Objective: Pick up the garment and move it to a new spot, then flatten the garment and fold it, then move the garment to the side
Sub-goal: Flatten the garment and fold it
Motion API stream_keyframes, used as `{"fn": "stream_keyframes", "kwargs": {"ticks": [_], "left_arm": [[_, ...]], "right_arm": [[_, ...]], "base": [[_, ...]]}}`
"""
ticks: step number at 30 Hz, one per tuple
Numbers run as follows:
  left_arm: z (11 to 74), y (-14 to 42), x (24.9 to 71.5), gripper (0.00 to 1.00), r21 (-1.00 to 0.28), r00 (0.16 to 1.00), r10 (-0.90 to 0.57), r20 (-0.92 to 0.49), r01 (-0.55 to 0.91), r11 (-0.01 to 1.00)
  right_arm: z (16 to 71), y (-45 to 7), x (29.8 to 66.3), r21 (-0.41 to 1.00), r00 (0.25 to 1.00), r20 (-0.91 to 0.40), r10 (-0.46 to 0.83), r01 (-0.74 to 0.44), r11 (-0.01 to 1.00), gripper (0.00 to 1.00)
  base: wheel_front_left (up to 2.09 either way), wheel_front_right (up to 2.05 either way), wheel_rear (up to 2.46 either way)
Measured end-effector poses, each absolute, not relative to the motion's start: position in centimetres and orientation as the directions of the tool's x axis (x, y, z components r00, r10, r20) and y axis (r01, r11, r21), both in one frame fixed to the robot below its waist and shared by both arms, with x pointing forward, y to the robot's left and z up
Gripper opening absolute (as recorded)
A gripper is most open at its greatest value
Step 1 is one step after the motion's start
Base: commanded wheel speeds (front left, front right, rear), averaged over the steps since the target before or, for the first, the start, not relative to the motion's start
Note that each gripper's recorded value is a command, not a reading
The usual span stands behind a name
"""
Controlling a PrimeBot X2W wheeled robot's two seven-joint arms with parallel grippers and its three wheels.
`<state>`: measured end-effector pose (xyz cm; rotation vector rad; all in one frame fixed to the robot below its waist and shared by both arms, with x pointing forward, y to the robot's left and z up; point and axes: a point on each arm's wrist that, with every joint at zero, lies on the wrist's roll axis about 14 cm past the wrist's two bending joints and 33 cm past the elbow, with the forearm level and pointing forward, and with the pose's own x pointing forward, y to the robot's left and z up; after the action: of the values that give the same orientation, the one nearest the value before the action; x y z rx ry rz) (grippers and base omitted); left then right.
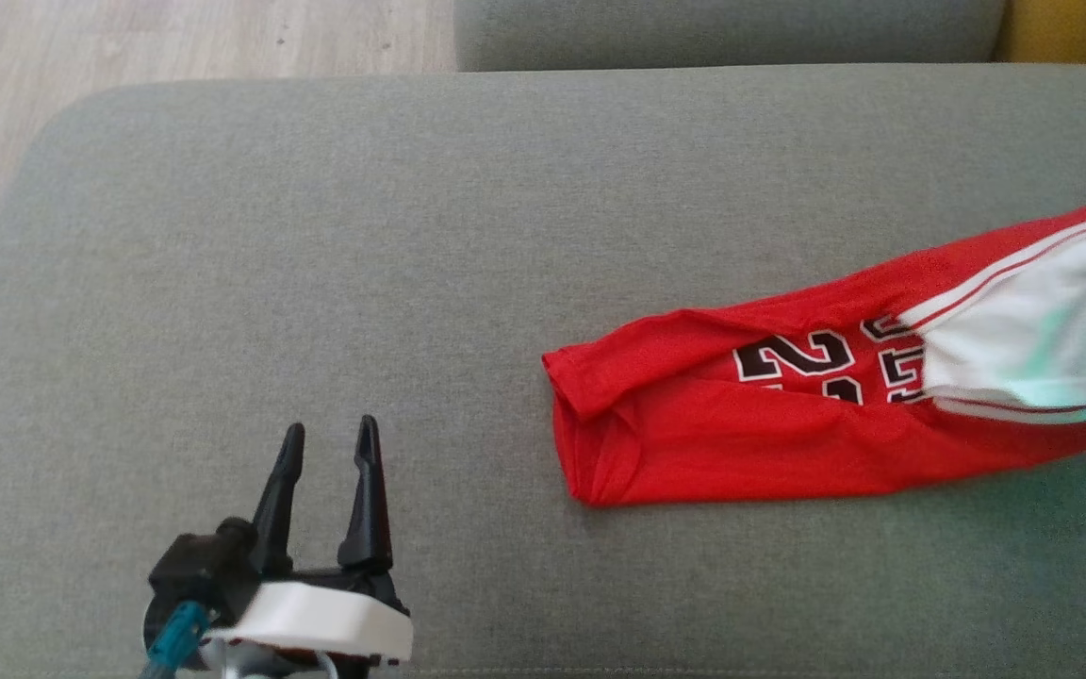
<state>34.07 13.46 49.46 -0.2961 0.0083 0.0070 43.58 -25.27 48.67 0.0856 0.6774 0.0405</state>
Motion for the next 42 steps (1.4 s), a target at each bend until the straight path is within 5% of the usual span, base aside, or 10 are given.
{"fn": "stream_keyframes", "kwargs": {"ticks": [5,11,27,28,29,30,37,42], "left_arm": [[49.3,13.3,33.8,1.0,-0.308,1.0,0.011,-0.014,-0.014,0.951],[48.4,12.9,33.9,1.0,-0.319,0.999,-0.003,-0.041,-0.01,0.948],[48.5,14.1,33.9,1.0,-0.311,0.999,0.038,-0.036,-0.047,0.949],[48.5,14.1,33.8,1.0,-0.311,0.999,0.037,-0.036,-0.047,0.949],[48.4,14.1,33.8,1.0,-0.311,0.999,0.037,-0.037,-0.047,0.949],[48.4,14.1,33.8,1.0,-0.31,0.999,0.036,-0.037,-0.046,0.95],[48.5,13.3,33.8,1.0,-0.312,0.999,0.012,-0.032,-0.022,0.95],[49.2,13.0,33.5,1.0,-0.308,1.0,0.002,-0.007,-0.004,0.951]], "right_arm": [[48.4,-17.9,42.8,0.186,0.727,-0.637,0.256,-0.177,0.967,0.0],[46.0,-7.0,39.7,0.344,0.561,-0.666,0.492,-0.355,0.869,0.0],[42.6,0.1,39.3,0.433,0.471,-0.634,0.613,-0.441,0.786,0.0],[42.6,0.3,39.2,0.45,0.471,-0.623,0.624,-0.437,0.779,0.36],[42.7,0.6,39.1,0.476,0.472,-0.606,0.64,-0.43,0.767,0.89],[42.9,1.0,38.9,0.505,0.469,-0.588,0.659,-0.424,0.752,1.0],[46.6,3.4,38.2,0.704,0.533,-0.355,0.768,-0.388,0.595,1.0],[50.6,1.7,39.9,0.544,0.701,-0.217,0.68,-0.491,0.68,1.0]], "base": [[0.0,0.0,0.0],[0.0,0.0,0.0],[0.0,0.0,0.0],[0.0,0.0,0.0],[0.0,0.0,0.0],[0.0,0.0,0.0],[0.0,0.0,0.0],[0.0,0.0,0.0]]}}
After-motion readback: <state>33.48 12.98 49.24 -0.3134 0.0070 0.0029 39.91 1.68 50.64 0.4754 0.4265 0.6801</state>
